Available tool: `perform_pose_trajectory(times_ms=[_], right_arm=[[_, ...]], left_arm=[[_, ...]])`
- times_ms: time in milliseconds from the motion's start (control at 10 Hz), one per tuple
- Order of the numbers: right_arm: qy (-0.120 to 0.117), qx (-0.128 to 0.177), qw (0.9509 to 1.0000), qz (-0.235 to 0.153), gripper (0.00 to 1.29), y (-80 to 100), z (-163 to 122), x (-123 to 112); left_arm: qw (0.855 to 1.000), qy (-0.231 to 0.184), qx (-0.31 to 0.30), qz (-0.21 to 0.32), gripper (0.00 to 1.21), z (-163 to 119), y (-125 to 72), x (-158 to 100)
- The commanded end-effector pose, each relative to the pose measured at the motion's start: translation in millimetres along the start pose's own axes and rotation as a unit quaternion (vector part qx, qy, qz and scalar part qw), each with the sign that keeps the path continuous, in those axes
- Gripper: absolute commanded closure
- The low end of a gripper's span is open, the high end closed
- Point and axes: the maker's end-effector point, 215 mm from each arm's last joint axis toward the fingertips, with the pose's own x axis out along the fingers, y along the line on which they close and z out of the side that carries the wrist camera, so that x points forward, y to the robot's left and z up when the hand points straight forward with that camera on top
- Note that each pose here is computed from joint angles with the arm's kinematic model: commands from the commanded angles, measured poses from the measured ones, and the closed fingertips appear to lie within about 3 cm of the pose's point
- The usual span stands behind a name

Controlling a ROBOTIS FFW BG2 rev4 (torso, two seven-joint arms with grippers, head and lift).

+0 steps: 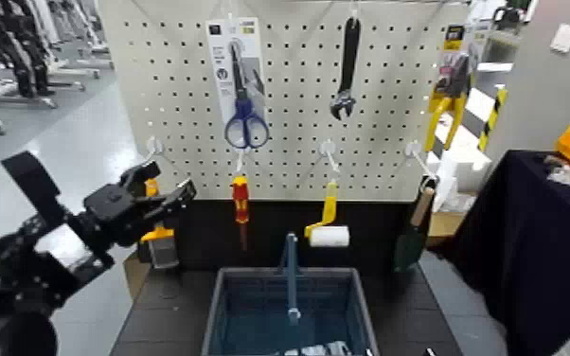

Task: Put the blue scissors into the crate.

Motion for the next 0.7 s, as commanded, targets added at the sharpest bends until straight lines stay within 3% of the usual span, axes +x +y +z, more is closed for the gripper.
perform_pose_trajectory(times_ms=[100, 700], right_arm=[[0.003, 0.0, 1.0, 0.009, 0.18, 3.5, -0.4, 3.7], [0.004, 0.006, 0.9996, 0.026, 0.18, 10.6, -1.4, 10.1]], left_arm=[[0.999, 0.0, 0.006, -0.038, 0.25, 23.1, 3.8, 16.7], [0.989, 0.015, 0.015, -0.149, 0.25, 45.1, -16.6, 63.9]])
